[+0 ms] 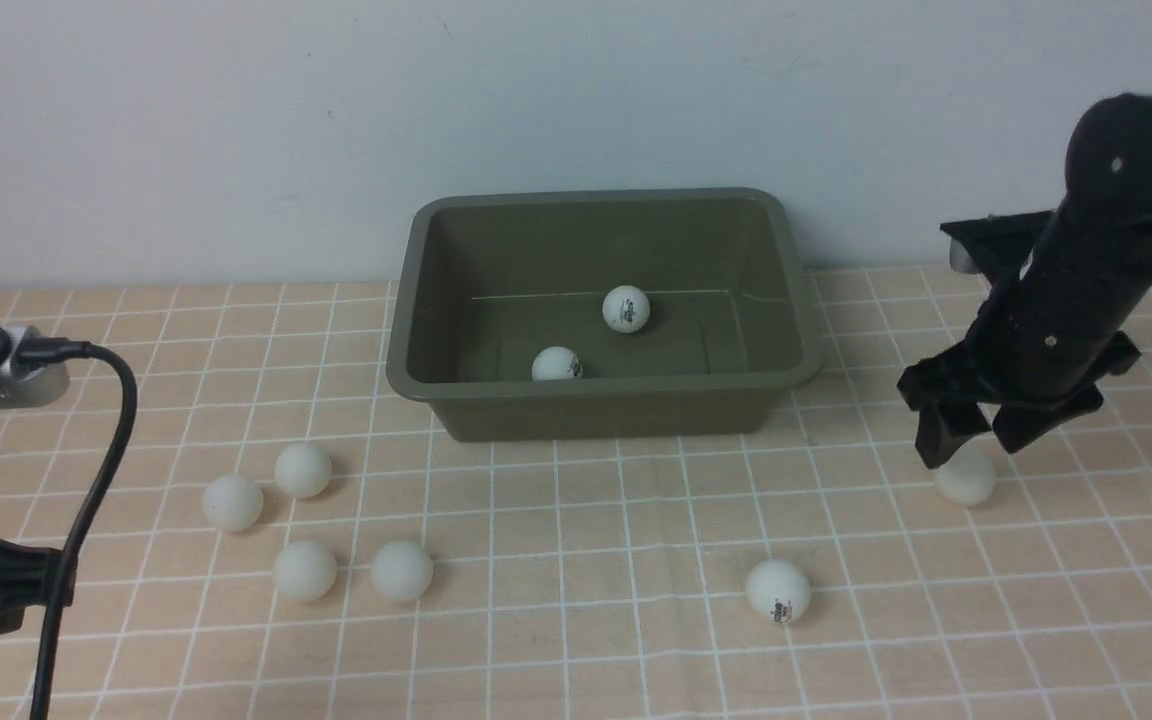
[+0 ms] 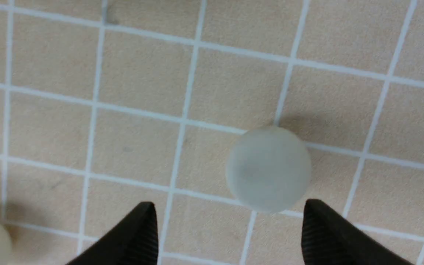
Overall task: Put the table tennis balls into the box on the light coffee tablecloth.
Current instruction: 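Reach for and grasp a ping pong ball on the table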
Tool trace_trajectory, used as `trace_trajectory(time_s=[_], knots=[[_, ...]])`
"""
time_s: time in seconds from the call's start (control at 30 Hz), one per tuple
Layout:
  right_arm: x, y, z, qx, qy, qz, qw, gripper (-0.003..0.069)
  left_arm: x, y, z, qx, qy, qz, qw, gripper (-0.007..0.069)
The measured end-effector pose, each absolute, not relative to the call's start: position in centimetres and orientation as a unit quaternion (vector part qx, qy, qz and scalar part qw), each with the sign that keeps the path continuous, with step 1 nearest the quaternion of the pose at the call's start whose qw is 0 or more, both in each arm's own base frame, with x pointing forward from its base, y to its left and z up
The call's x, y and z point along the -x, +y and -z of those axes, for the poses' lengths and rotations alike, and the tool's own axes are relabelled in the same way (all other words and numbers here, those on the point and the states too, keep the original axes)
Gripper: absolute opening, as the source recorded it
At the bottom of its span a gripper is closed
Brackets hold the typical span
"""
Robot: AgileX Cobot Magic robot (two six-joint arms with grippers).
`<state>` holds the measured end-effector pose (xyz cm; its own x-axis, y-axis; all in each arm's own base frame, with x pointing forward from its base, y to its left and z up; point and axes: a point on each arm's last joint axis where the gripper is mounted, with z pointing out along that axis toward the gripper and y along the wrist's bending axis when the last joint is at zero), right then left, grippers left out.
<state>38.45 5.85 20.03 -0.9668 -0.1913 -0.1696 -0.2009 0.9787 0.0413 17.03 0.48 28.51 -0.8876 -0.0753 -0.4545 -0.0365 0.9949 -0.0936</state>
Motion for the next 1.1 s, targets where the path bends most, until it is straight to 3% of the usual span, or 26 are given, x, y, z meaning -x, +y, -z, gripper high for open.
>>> trace_trajectory(time_s=[0.23,0.73,0.93,1.1], knots=[[-39.0,5.8,-19.8,0.102,0.989,-0.021,0.109,0.0477,-17.0,0.5,-28.5,0.029,0.971,0.042,0.235,-0.0069],[-39.6,5.6,-16.0,0.108,0.992,-0.007,0.064,0.0475,-17.0,0.5,-28.5,0.029,0.971,0.042,0.235,-0.0069],[-39.7,5.5,-15.5,0.099,0.994,-0.001,0.055,0.0364,-17.0,0.5,-28.5,0.029,0.971,0.042,0.235,-0.0069],[-40.5,5.7,-17.6,0.097,0.994,-0.002,0.051,0.0364,-17.0,0.5,-28.5,0.029,0.971,0.042,0.235,-0.0069]])
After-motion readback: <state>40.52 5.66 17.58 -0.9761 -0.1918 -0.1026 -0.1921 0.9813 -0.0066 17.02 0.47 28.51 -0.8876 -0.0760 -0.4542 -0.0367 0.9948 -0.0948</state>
